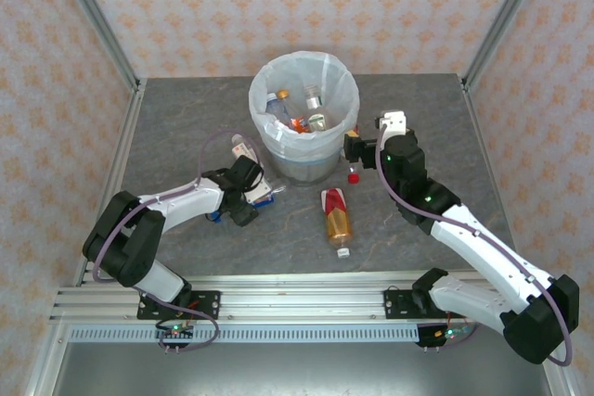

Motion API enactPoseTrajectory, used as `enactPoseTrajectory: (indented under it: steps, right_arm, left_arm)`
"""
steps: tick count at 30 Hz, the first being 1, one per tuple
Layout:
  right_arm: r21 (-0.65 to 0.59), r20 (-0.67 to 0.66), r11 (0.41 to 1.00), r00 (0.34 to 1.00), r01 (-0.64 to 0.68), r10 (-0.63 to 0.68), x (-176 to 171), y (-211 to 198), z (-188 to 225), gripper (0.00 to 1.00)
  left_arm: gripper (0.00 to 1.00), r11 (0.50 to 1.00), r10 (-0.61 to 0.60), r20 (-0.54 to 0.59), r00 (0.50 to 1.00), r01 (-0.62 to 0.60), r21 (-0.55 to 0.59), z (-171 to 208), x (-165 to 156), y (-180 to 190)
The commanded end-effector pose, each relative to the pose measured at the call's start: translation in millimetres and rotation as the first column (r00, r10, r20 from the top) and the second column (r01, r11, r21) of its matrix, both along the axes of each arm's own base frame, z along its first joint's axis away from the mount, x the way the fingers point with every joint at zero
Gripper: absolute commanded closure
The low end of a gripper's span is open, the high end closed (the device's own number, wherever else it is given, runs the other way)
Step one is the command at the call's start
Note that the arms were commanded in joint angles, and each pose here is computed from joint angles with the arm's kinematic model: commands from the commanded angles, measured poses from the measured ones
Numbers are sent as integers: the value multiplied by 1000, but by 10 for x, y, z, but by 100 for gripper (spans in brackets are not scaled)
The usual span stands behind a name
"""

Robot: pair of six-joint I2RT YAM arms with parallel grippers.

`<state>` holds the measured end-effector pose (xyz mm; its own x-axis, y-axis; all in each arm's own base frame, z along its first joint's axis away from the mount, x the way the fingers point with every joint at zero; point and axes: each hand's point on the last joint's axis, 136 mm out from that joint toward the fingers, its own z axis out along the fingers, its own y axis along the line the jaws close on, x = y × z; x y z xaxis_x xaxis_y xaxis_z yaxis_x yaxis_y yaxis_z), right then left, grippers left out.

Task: Put the plastic bottles in the bin

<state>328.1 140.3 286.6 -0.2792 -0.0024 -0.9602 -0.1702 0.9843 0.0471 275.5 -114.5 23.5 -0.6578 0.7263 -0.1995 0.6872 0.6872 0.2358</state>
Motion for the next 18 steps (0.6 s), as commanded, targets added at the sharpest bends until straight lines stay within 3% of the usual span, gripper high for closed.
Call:
enactPoseTrajectory:
  steps: [1,7,14,16,18]
  right_arm:
    - [-6,32,1000,999,18,-18,23,-45,64,1]
    - [3,29,1000,999,16,-16,7,-47,54,1]
    - [6,40,1000,999,18,-19,6,-53,99,1]
    - [13,50,1000,999,18,-19,24,-43,120,1]
    - [20,55,1000,998,15,-16,42,-23,133,1]
  left_arm:
    - [48,998,54,-3,999,-54,22,106,-10,63]
    - [54,996,89,5,996,-89,-22,330,-117,57]
    - [69,987,161,134,978,-159,-27,785,-226,256]
    - [78,983,184,181,966,-181,-35,912,-266,336]
    - [96,978,208,227,951,-195,-80,1081,-268,348]
